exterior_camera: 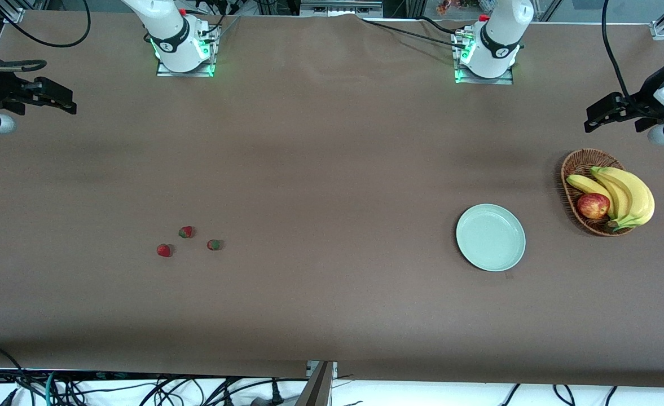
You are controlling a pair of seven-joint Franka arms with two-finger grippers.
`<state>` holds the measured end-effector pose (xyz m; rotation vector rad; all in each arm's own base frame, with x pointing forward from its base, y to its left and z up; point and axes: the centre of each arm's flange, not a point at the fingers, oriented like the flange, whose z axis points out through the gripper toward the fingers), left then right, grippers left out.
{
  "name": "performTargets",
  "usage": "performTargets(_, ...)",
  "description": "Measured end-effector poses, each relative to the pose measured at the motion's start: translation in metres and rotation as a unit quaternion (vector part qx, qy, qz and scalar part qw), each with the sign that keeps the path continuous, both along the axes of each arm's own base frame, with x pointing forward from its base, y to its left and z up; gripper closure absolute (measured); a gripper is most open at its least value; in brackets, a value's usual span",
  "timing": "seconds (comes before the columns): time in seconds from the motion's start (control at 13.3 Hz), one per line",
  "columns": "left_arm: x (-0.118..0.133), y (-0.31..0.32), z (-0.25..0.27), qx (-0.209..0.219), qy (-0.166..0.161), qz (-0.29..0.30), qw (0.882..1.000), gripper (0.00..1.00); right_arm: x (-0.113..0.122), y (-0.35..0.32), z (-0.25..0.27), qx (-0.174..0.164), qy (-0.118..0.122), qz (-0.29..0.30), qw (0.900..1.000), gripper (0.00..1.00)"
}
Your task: Collect all strawberries into plate
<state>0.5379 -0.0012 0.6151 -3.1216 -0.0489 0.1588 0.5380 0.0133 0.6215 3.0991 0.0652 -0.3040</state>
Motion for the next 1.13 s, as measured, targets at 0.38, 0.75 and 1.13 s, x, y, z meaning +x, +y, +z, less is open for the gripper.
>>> performTargets(0.38,0.0000,-0.0021,-0.0001,0.000,0.000,-0.002,1.000,0.00,0.0005,0.0000,-0.0009,0.000,0.001,0.000,1.000,0.00)
performTargets(0.75,0.0000,-0.0029,-0.0001,0.000,0.000,-0.003,1.000,0.00,0.0007,0.0000,-0.0011,0.000,0.001,0.000,1.000,0.00)
performTargets(1.13,-0.0004,-0.0028,-0.0004,0.000,0.002,-0.003,1.000,0.00,0.0007,0.0000,-0.0011,0.000,0.001,0.000,1.000,0.00)
